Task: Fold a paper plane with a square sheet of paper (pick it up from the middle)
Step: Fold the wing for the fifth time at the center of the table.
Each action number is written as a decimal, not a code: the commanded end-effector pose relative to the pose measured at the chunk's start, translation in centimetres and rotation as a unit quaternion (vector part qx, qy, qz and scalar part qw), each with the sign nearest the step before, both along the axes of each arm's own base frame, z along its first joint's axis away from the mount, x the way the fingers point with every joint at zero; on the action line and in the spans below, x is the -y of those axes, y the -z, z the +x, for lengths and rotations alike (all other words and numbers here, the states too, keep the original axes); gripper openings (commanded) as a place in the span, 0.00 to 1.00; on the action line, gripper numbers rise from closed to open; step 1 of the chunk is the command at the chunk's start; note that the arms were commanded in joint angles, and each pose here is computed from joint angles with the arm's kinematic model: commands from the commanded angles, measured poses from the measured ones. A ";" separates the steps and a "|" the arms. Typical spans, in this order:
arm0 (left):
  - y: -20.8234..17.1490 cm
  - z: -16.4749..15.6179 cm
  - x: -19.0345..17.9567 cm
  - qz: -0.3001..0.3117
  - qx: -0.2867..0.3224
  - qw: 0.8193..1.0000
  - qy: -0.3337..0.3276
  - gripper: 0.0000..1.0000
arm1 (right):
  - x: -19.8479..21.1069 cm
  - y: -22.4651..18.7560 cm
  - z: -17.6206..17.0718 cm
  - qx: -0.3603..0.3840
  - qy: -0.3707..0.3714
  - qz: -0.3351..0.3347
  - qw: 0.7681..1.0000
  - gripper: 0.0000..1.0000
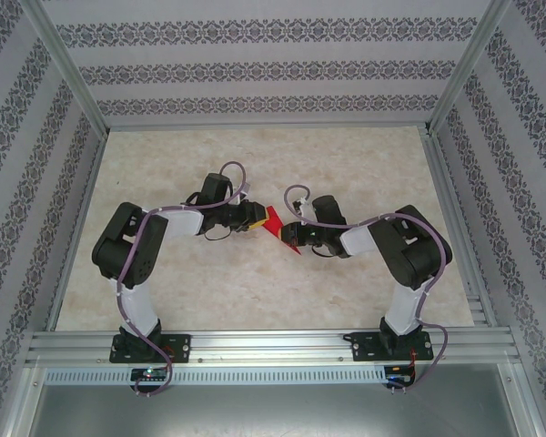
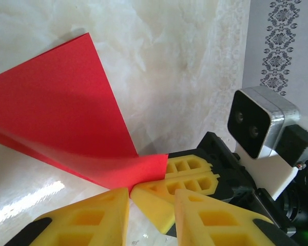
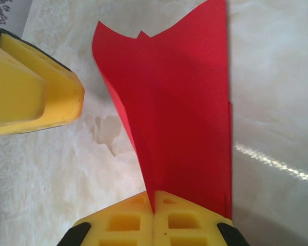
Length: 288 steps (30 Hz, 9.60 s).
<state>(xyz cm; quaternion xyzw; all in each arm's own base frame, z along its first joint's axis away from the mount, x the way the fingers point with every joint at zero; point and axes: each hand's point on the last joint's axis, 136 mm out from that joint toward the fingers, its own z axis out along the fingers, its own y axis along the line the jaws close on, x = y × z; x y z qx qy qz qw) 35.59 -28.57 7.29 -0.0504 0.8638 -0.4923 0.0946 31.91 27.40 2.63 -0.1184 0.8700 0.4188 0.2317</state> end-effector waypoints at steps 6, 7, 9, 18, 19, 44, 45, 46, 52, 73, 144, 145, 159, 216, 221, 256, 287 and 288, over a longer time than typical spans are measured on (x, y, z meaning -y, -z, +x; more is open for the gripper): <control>0.0 0.2 1.5 -0.017 0.011 1.000 0.019 0.29 | 0.3 0.4 0.8 -0.020 0.009 0.008 1.000 0.00; 0.1 0.2 1.6 -0.017 0.011 1.000 0.021 0.29 | 0.4 0.4 0.8 -0.022 0.010 0.008 1.000 0.00; 0.4 0.2 1.6 -0.016 0.009 1.000 0.021 0.29 | 0.4 0.5 0.8 -0.026 0.011 0.011 1.000 0.00; 0.6 0.3 2.2 -0.022 0.011 0.999 0.031 0.27 | 0.1 0.2 0.9 -0.042 0.005 0.026 0.999 0.00; 0.7 0.3 2.3 -0.022 0.011 0.999 0.032 0.27 | 0.1 0.1 0.9 -0.041 0.004 0.027 0.999 0.00; 3.0 1.5 2.1 0.012 -0.009 1.000 0.011 0.20 | 1.1 -1.3 0.3 0.035 -0.043 -0.047 0.997 0.29; 3.1 1.5 2.1 0.012 -0.010 1.000 0.011 0.20 | 1.2 -1.2 0.3 0.042 -0.045 -0.056 0.997 0.30; 3.2 1.5 2.1 0.013 -0.011 1.000 0.011 0.20 | 1.3 -1.3 0.2 0.049 -0.048 -0.062 0.996 0.31; 3.3 1.4 2.1 0.017 -0.013 1.000 0.013 0.19 | 1.1 -1.6 -0.1 0.063 -0.058 -0.071 0.994 0.31; 0.1 1.3 2.4 -0.010 0.030 0.999 0.030 0.21 | 1.0 -1.9 0.4 0.020 -0.040 -0.007 0.999 0.00; 6.5 0.1 2.5 0.068 -0.025 0.996 0.044 0.15 | 2.4 -0.7 -0.8 -0.116 -0.002 0.003 0.993 0.11; 6.4 0.2 2.5 0.068 -0.024 0.996 0.044 0.15 | 2.5 -0.4 -0.9 -0.118 -0.001 0.001 0.993 0.11; 4.3 0.8 3.4 0.045 -0.005 0.997 0.056 0.16 | 3.5 2.9 -1.7 -0.156 0.015 -0.038 0.987 0.03; 9.1 -1.6 1.3 0.224 -0.045 0.971 0.072 0.13 | 4.7 -3.5 -1.5 -0.109 0.016 -0.060 0.992 0.21; 9.1 -1.6 1.4 0.222 -0.045 0.971 0.071 0.12 | 2.1 -3.1 -1.1 -0.116 -0.010 -0.043 0.992 0.13; 10.0 -1.7 0.5 0.250 -0.064 0.964 0.063 0.12 | 2.6 0.4 -2.8 -0.170 -0.019 -0.071 0.983 0.10; 11.5 -2.0 -0.6 0.296 -0.091 0.949 0.064 0.12 | 4.7 2.1 -3.9 -0.174 -0.024 -0.171 0.970 0.11; 11.6 -2.0 -0.7 0.297 -0.092 0.948 0.064 0.12 | 4.8 2.3 -4.0 -0.175 -0.024 -0.174 0.969 0.11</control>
